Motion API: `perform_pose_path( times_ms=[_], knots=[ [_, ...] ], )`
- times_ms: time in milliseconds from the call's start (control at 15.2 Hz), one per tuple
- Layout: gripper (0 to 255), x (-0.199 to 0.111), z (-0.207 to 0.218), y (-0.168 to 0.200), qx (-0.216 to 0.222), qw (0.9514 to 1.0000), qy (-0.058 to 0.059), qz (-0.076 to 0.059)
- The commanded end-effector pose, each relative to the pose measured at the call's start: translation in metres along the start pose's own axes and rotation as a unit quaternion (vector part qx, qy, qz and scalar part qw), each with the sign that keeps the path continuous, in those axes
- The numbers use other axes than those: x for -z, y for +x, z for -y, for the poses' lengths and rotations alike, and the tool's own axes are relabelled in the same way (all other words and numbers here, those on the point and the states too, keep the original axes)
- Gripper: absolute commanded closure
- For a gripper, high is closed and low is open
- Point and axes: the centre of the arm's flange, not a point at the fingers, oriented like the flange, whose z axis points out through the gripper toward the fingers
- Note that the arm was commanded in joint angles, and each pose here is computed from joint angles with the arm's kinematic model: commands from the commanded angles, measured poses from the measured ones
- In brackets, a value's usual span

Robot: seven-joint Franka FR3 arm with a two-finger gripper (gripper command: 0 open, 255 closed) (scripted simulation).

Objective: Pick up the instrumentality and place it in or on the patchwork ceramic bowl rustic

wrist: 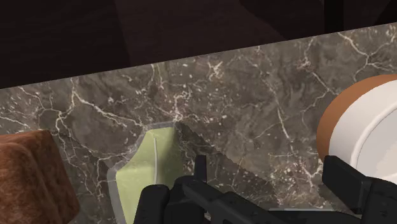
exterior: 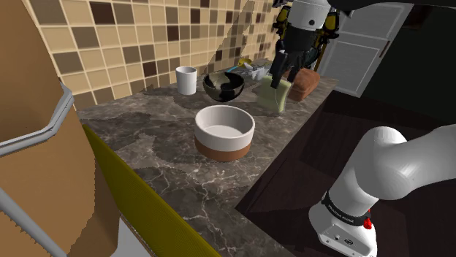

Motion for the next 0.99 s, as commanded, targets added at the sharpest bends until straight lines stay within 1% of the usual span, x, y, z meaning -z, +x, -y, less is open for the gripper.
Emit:
perform_pose_path(
  times_ms=[0, 726, 924],
  knots=[
    [0, 0.000, 0.000, 0.000, 0.000, 1.0000, 0.000, 0.000],
    [0, -0.065, 0.122, 0.022, 0.002, 0.9998, 0.014, 0.011],
    [0, -0.081, 0.122, 0.022, 0.002, 0.9998, 0.014, 0.011]
  ],
)
